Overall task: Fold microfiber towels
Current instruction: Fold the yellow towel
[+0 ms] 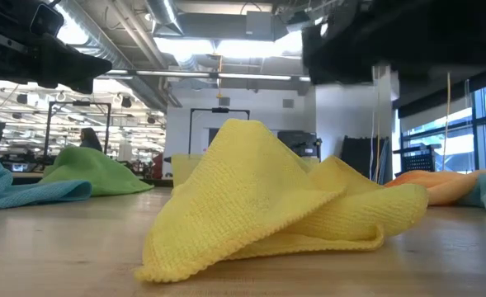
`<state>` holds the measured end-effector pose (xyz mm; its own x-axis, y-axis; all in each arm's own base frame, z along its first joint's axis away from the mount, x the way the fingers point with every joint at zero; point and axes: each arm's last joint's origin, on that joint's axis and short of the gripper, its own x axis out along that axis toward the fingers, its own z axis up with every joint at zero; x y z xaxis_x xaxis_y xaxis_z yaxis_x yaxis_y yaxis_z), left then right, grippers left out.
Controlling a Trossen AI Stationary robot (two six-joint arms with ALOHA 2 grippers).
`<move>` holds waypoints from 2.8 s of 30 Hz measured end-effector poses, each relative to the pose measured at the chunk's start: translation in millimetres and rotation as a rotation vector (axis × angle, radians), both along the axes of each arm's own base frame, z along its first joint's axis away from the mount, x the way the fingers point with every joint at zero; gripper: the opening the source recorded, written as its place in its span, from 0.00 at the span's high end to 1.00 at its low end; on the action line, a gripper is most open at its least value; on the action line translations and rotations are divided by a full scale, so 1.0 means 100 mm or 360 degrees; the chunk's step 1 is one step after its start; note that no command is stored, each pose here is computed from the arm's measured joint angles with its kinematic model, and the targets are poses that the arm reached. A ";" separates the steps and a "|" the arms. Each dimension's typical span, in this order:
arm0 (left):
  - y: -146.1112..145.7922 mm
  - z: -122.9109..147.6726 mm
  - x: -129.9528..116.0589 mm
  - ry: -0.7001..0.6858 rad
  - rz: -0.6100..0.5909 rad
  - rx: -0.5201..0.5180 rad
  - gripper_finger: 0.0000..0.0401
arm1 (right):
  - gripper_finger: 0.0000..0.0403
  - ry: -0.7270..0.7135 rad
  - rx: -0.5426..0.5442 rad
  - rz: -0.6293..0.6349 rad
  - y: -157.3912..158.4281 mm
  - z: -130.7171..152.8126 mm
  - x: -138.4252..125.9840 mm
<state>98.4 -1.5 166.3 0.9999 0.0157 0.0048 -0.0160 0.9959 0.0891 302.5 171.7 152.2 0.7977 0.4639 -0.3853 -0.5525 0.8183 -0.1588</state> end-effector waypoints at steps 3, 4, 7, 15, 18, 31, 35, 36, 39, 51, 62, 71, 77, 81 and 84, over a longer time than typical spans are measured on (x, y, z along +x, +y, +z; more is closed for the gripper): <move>0.00 0.00 0.00 0.0000 0.0000 -0.0002 1.00 | 0.57 -0.0022 -0.0024 0.0005 0.07 0.02 -0.02; 0.00 0.00 0.00 0.0001 0.0000 -0.0002 1.00 | 0.56 -0.0026 -0.0027 -0.0003 0.08 0.03 -0.02; 0.00 0.00 0.00 0.0000 0.0000 -0.0002 1.00 | 0.54 -0.0025 -0.0031 -0.0005 0.13 0.06 0.01; 0.00 0.00 0.00 -0.0001 0.0000 -0.0015 1.00 | 0.53 0.0116 -0.0264 0.0064 0.37 -0.03 0.27; 0.00 0.00 0.00 -0.0002 -0.0002 -0.0051 1.00 | 0.53 0.0287 -0.0409 -0.0032 0.38 -0.14 0.32; 0.00 0.01 0.00 -0.0018 -0.0002 -0.0054 1.00 | 0.53 0.0378 -0.0481 -0.0080 0.38 -0.19 0.42; 0.00 0.03 0.00 -0.0052 -0.0002 -0.0055 1.00 | 0.53 0.0385 -0.0485 -0.0081 0.38 -0.26 0.44; 0.00 0.03 0.00 -0.0051 -0.0002 -0.0053 1.00 | 0.53 0.0397 -0.0497 -0.0081 0.37 -0.30 0.44; 0.00 0.03 0.00 -0.0049 -0.0001 -0.0044 1.00 | 0.53 0.0413 -0.0546 -0.0062 0.36 -0.43 0.47; 0.00 0.04 0.00 -0.0070 -0.0002 -0.0044 1.00 | 0.66 0.0345 -0.0673 -0.0137 0.30 -0.47 0.52; 0.00 0.20 -0.02 -0.0340 -0.0006 -0.0060 1.00 | 0.89 0.0338 -0.0728 -0.0274 0.22 -0.47 0.55; 0.00 0.31 -0.05 -0.0524 -0.0079 -0.0398 1.00 | 0.91 0.0275 -0.0757 -0.0497 0.20 -0.33 0.53; 0.00 0.31 -0.05 -0.0518 -0.0063 -0.0351 1.00 | 0.91 0.0235 -0.0576 -0.0592 0.25 -0.06 0.47; 0.00 0.31 -0.05 -0.0526 -0.0064 -0.0354 1.00 | 0.91 0.0240 -0.0565 -0.0578 0.28 0.01 0.42; 0.00 0.31 -0.05 -0.0526 -0.0057 -0.0361 1.00 | 0.91 0.0238 -0.0565 -0.0573 0.29 0.01 0.41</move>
